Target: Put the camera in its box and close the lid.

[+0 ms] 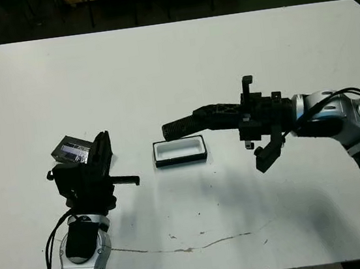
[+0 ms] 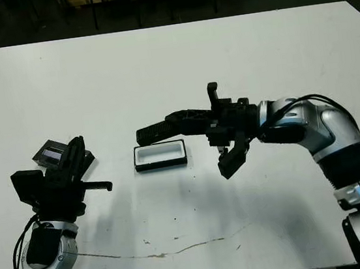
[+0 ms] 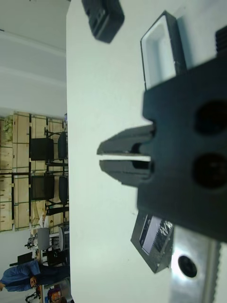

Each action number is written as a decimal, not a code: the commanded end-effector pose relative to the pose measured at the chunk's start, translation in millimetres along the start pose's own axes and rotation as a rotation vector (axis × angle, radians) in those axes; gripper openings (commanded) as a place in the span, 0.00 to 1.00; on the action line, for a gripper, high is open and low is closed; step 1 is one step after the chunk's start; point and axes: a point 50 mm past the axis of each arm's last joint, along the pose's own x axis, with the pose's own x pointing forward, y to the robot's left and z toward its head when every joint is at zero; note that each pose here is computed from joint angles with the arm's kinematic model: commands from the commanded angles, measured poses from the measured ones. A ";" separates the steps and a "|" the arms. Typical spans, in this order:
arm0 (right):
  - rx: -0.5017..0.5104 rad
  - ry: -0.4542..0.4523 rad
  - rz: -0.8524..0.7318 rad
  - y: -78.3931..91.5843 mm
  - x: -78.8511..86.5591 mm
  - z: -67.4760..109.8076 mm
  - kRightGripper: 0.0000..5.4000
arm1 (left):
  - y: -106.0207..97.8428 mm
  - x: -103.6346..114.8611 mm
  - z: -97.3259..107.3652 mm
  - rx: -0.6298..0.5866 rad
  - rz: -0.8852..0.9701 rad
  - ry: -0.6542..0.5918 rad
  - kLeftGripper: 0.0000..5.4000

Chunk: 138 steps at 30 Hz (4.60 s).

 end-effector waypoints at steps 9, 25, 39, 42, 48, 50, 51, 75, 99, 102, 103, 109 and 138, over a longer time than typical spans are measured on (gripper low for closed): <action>0.048 0.030 0.165 3.1 3.6 -4.0 0.02 | 1.4 -3.5 -8.8 -0.002 0.007 0.041 0.00; 0.062 0.014 0.217 20.9 10.9 0.1 0.02 | 1.0 -4.5 -8.4 -0.004 0.011 0.046 0.00; 0.026 0.016 0.249 27.3 16.3 -0.6 0.02 | 0.8 -4.4 -9.5 -0.014 0.012 0.045 0.00; 0.020 0.028 0.259 28.9 17.3 -0.9 0.02 | 0.0 -4.6 -8.7 -0.013 0.012 0.046 0.00; 0.022 0.035 0.258 28.3 19.7 -3.1 0.02 | -0.3 -3.7 -9.6 -0.009 0.007 0.045 0.00; 0.019 0.036 0.258 27.7 20.1 -3.8 0.02 | -0.7 -3.7 -9.3 -0.009 0.007 0.045 0.00; 0.022 0.035 0.253 27.6 20.3 -4.0 0.02 | -1.0 -3.9 -8.9 -0.008 0.008 0.045 0.00; 0.017 -0.014 0.322 24.2 33.9 -6.3 0.02 | -9.1 -5.3 -7.8 -0.032 0.025 0.042 0.00; 0.030 -0.067 0.323 39.2 51.0 7.9 0.02 | -10.9 -9.1 -9.2 -0.032 0.033 0.045 0.00; 0.029 -0.085 0.332 41.9 55.0 10.8 0.02 | -10.6 -9.9 -9.6 -0.037 0.034 0.048 0.00; 0.029 -0.086 0.333 43.2 56.0 12.2 0.02 | -10.5 -10.3 -9.5 -0.037 0.036 0.049 0.00; 0.028 -0.082 0.337 46.5 58.5 15.1 0.02 | -9.5 -11.3 -9.3 -0.025 0.036 0.045 0.00; -0.286 0.060 0.503 12.3 48.8 -4.7 0.51 | -7.7 -12.7 -9.3 -0.025 0.037 0.046 0.00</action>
